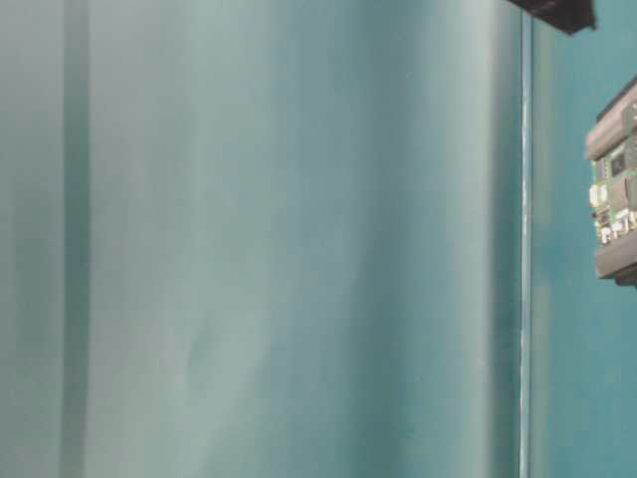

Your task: Insert the USB into the fixed PCB.

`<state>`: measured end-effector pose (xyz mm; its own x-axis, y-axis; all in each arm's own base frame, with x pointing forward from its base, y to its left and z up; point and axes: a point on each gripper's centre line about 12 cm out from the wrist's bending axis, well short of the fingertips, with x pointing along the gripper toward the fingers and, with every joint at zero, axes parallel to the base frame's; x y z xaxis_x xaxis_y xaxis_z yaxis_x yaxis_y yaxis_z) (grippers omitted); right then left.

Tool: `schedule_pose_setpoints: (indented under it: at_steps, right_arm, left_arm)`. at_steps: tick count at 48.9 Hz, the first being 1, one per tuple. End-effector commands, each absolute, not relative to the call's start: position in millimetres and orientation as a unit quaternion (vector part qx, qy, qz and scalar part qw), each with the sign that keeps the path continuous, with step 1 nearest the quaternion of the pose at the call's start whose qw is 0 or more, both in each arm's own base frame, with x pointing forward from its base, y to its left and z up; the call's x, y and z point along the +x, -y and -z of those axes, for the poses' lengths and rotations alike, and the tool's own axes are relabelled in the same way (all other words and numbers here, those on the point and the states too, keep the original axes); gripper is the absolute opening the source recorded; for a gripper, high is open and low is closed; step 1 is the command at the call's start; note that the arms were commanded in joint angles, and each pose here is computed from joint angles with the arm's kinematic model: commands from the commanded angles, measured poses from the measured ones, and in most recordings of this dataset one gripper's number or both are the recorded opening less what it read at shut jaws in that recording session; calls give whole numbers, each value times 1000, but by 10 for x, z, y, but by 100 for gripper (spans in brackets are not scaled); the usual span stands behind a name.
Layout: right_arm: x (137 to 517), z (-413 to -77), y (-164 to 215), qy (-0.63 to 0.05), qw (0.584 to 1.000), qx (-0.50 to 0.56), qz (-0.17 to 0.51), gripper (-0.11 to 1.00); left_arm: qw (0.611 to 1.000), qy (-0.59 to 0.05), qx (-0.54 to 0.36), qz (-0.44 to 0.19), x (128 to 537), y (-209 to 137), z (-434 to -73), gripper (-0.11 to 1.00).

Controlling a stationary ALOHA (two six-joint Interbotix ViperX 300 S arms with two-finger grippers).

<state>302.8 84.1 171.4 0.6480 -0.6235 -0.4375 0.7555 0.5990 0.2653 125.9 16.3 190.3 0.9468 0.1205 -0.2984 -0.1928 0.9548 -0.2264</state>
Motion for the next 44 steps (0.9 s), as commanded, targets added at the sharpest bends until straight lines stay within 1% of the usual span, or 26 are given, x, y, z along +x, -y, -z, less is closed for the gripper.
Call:
schedule_pose_setpoints:
  at_steps: [1,6,15,21,27,37,44]
  right_arm:
    - [2972,-1843,-733,-134,906,205,345,56]
    - [2930,-1835,-579,-145,919,200,306,56]
    - [2968,-1807,-380,-202,931,224,207,56]
    - [2981,-1857,-316,-220,944,200,141,56]
    - [2981,-1910,-211,-230,956,154,97,56]
    - [2924,-2040,37,-223,964,117,88,56]
    - [2795,-2086,90,-223,966,105,77,56]
  left_arm:
    - [979,-138,-129,-80,1272,-166,-1947,6]
    - [979,-137,-129,-80,1272,-166,-1953,6]
    - [979,-138,-127,-80,1272,-166,-1947,6]
    - [979,-137,-129,-80,1272,-166,-1953,6]
    - [979,-137,-129,-80,1272,-166,-1953,6]
    - [979,-137,-129,-82,1272,-170,-1953,6]
    - [979,-138,-129,-80,1272,-166,-1947,6]
